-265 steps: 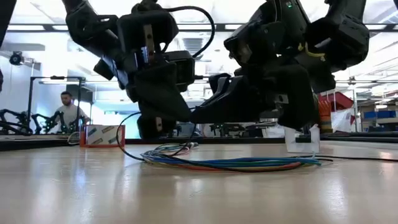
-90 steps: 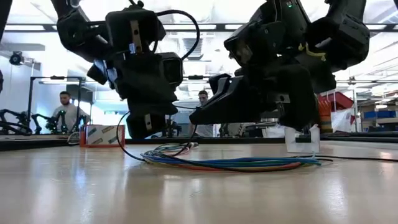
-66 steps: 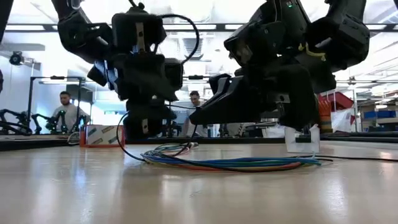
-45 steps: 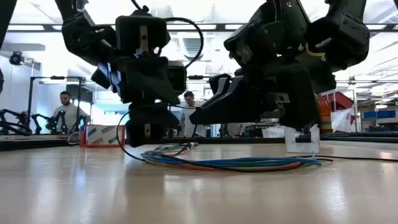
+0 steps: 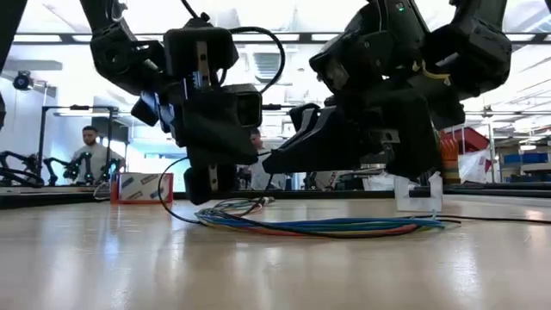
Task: Ziptie cables
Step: Wrap the cables together using a black zip tie
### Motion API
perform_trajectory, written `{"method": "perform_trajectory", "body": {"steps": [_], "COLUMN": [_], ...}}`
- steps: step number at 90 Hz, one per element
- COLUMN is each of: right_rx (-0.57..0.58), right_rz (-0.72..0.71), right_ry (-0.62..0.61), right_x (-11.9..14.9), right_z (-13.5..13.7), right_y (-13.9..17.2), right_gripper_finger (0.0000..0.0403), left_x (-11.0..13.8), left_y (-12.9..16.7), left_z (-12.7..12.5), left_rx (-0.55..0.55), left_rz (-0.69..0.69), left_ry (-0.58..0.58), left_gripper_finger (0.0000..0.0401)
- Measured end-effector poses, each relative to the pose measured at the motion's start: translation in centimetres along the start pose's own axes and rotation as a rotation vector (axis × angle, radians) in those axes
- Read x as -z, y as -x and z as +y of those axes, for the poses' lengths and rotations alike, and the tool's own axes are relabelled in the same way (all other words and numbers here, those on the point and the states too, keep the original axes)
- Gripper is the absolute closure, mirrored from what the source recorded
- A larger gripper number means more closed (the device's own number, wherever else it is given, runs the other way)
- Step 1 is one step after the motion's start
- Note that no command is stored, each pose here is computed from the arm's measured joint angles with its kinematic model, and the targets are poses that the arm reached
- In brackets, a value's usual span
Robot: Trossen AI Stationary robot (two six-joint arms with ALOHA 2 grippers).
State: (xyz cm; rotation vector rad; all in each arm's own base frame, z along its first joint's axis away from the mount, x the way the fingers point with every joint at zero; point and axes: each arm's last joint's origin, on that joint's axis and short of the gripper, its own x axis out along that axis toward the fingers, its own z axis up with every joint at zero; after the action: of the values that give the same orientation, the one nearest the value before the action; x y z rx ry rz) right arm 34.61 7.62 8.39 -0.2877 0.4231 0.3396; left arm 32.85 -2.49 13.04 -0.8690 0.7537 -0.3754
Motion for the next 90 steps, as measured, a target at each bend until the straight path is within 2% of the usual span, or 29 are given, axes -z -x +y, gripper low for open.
{"method": "perform_trajectory", "body": {"steps": [12,35,50,62,79,90], "right_rx": [-0.002,-0.008,-0.018,-0.005,0.098,0.091], "right_rz": [0.007,0.018,0.059,0.100,0.143,0.133], "right_ry": [-0.002,-0.003,-0.033,-0.035,0.077,0.108], "right_x": [0.1,0.2,-0.3,-0.5,-0.9,-1.2], "right_z": [0.0,0.1,0.0,0.1,1.0,1.8], "right_y": [0.0,0.0,0.6,1.0,1.1,1.1], "right_gripper_finger": [0.0389,0.0321,0.0297,0.0295,0.0315,0.0326], "left_x": [0.0,0.0,0.0,0.0,0.0,0.0], "left_y": [0.0,0.0,0.0,0.1,0.1,0.1], "left_z": [0.0,0.1,0.1,0.1,0.2,0.3], "left_rx": [-0.001,-0.005,-0.005,-0.007,-0.013,-0.013], "left_rz": [-0.001,-0.002,-0.002,-0.003,-0.004,-0.005], "left_ry": [-0.002,-0.005,-0.009,-0.006,0.036,0.052], "left_gripper_finger": [0.0400,0.0401,0.0401,0.0401,0.0401,0.0401]}}
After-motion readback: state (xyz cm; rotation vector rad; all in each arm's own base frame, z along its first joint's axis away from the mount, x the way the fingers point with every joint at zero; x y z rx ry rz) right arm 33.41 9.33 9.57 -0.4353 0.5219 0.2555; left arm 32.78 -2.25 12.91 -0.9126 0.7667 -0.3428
